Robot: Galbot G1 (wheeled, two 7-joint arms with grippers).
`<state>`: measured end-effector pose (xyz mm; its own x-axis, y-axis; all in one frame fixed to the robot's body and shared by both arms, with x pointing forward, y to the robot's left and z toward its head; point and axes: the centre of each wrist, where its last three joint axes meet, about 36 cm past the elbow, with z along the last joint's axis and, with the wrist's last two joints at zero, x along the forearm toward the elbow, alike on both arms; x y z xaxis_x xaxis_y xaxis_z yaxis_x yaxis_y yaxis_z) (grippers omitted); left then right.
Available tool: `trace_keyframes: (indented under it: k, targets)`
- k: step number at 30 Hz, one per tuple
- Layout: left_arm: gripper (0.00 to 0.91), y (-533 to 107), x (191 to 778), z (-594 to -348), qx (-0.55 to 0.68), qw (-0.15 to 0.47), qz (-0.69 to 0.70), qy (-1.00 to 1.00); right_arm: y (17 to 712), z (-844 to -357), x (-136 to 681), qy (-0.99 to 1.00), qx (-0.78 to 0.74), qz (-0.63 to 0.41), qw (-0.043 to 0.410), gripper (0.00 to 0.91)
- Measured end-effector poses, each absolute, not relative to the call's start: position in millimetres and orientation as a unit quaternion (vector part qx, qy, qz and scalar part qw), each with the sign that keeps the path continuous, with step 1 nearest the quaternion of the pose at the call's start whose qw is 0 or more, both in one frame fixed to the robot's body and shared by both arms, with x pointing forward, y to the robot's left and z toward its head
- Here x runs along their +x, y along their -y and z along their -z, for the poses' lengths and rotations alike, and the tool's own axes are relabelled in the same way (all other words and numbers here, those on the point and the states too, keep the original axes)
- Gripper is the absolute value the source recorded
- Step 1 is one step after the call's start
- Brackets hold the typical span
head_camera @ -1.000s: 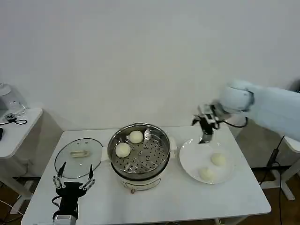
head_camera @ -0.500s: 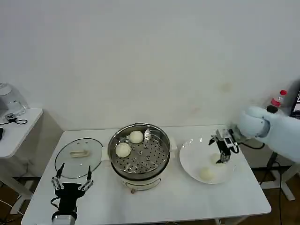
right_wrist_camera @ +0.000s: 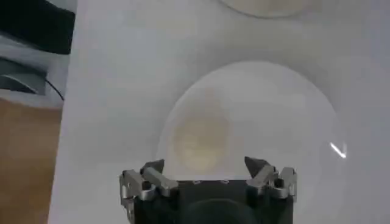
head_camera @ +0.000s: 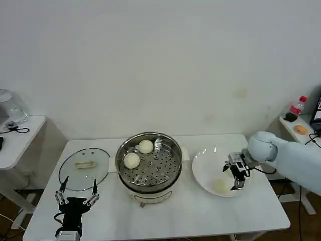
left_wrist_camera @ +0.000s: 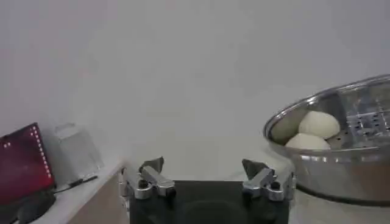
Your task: Take steamed baozi put them in steamer then cover it.
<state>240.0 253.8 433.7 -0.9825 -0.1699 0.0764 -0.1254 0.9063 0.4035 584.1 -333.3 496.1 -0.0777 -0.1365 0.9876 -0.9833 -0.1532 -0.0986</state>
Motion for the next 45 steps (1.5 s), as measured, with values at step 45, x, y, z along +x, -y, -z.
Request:
trace_keyframes:
  k: [45]
  targets:
    - [0.907,-260,240,-431,0.079,0.059,0.206,0.974,326,-595,631,0.561,0.514,-0.541,0.358,0.605]
